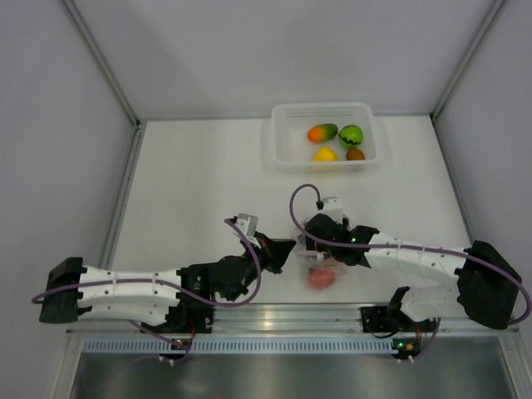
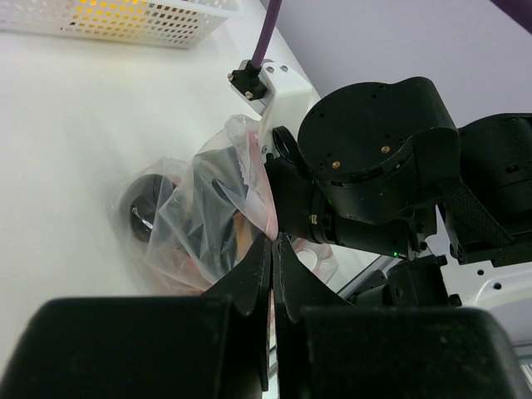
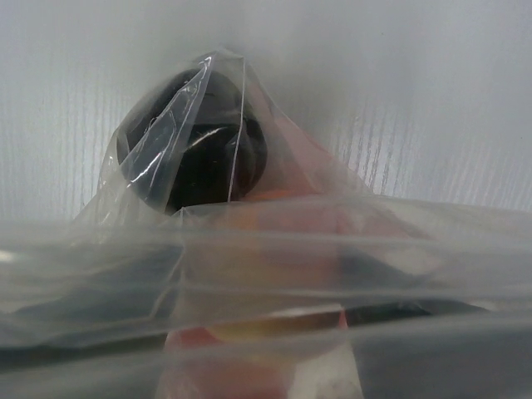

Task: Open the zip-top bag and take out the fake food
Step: Pick up the fake fruit from the zipper food storage bag.

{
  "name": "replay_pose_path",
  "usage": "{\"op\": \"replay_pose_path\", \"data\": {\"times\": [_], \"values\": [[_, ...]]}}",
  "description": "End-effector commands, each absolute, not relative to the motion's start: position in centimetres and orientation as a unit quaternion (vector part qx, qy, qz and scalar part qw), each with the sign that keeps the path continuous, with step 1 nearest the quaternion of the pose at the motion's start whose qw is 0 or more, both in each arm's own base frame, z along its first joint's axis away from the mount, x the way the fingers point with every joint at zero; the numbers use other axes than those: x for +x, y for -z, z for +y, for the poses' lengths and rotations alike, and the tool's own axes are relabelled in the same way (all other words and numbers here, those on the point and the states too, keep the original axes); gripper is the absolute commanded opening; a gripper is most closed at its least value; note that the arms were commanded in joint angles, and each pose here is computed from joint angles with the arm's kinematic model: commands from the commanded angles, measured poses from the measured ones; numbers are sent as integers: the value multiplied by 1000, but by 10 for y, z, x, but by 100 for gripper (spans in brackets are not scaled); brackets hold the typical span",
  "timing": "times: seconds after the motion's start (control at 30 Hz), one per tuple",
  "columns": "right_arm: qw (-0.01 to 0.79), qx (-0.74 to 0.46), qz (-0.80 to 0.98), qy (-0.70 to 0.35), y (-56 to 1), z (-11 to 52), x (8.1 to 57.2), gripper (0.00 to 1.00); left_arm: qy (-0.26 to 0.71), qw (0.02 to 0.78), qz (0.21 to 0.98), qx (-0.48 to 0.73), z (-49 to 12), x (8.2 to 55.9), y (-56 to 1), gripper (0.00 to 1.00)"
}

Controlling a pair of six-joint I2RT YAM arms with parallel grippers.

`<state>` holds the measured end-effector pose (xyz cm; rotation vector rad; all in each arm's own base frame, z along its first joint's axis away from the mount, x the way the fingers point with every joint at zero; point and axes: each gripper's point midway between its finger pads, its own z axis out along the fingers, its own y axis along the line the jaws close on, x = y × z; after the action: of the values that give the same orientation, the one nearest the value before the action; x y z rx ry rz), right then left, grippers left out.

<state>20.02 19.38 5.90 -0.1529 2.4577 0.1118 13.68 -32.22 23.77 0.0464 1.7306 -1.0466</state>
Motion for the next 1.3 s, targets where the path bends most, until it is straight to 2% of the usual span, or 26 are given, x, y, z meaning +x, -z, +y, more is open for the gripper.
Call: {"op": "replay_pose_path", "data": {"times": [0.0,0.13,0.2,0.27,0.33,0.87,1.27], "values": [[296,-42,954,33,-33,150,193,76,493,547,676,-38,-311,138,-287,0],[296,-47,954,29,-36,151,192,75,488,549,677,-39,-310,140,-285,0],[304,-40,951,26,-41,150,194,69,488,549,677,-39,-310,139,-285,0],[311,-40,949,17,-48,152,194,55,486,551,677,-41,-310,141,-286,0],[319,-39,947,8,-58,155,198,48,484,552,678,-40,-310,141,-285,0],[378,-68,921,-70,-130,189,200,42,477,552,683,-32,-322,142,-288,0],[396,-66,914,-58,-152,215,199,35,474,556,683,-16,-352,143,-305,0]]}}
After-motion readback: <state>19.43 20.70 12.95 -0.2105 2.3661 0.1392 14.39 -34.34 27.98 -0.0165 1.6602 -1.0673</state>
